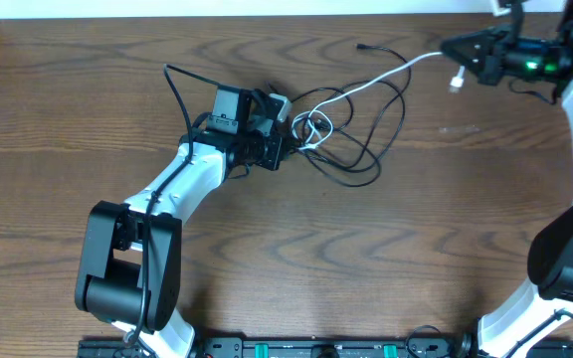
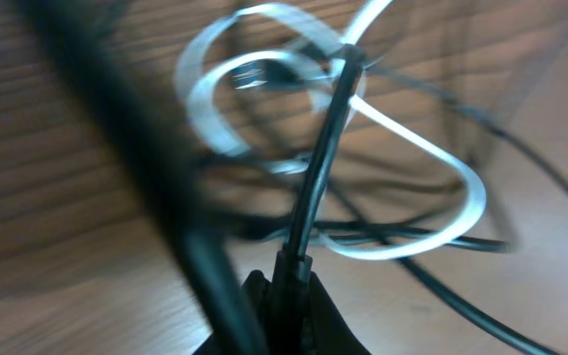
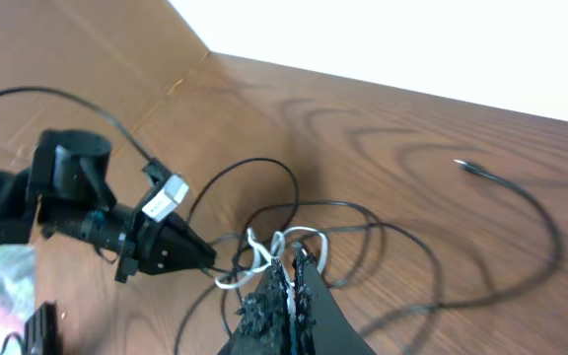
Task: Untangle cables
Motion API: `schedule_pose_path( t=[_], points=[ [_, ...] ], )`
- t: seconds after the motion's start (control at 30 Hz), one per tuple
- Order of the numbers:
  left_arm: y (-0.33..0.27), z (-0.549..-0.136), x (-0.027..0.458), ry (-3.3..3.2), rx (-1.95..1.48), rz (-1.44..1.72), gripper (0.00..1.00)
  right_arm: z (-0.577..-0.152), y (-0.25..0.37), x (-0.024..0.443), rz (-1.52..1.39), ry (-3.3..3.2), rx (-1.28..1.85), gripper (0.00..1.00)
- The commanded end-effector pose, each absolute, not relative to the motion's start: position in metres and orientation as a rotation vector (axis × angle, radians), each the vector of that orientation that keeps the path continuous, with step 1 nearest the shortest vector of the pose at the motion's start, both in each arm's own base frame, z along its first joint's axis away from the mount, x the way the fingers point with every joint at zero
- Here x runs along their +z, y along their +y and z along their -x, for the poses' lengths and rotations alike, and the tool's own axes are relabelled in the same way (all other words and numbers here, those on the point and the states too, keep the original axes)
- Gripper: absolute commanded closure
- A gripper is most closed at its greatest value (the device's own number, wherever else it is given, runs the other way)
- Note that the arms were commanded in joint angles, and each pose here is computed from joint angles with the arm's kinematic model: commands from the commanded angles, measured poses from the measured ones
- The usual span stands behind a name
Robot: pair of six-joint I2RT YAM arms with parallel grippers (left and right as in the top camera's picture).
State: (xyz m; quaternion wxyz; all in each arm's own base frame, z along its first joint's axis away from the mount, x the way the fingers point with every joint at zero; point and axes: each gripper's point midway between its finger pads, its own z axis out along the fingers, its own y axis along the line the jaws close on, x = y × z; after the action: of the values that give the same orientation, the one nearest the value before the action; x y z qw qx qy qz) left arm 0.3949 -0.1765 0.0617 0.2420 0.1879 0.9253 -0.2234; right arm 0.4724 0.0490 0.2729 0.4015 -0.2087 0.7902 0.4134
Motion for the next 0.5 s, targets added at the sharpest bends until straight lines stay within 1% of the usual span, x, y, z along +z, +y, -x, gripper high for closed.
schedule_pose_path(
  t=[0.0,0.17,0.23,0.37,0.47],
  points=[
    [-0.120,-0.414,0.056,2.568,-0.156,-0.410,0.93,-0.473,0.023,0.284,0.458,1.978,1.044,0.99],
    [-0.071,-0.414,0.054,2.596,0.215,-0.334,0.92,-0.471,-0.015,0.287,0.370,1.969,1.020,0.99],
    [-0.060,-0.415,0.056,2.590,0.297,-0.311,0.92,-0.470,-0.028,0.286,0.333,1.974,1.009,0.99],
    [-0.069,-0.414,0.054,2.597,0.227,-0.331,0.92,-0.465,-0.039,0.283,0.273,1.998,1.024,0.99],
    [-0.103,-0.411,0.052,2.596,-0.032,-0.397,0.92,-0.459,-0.030,0.278,0.309,2.012,1.040,0.99]
  ],
)
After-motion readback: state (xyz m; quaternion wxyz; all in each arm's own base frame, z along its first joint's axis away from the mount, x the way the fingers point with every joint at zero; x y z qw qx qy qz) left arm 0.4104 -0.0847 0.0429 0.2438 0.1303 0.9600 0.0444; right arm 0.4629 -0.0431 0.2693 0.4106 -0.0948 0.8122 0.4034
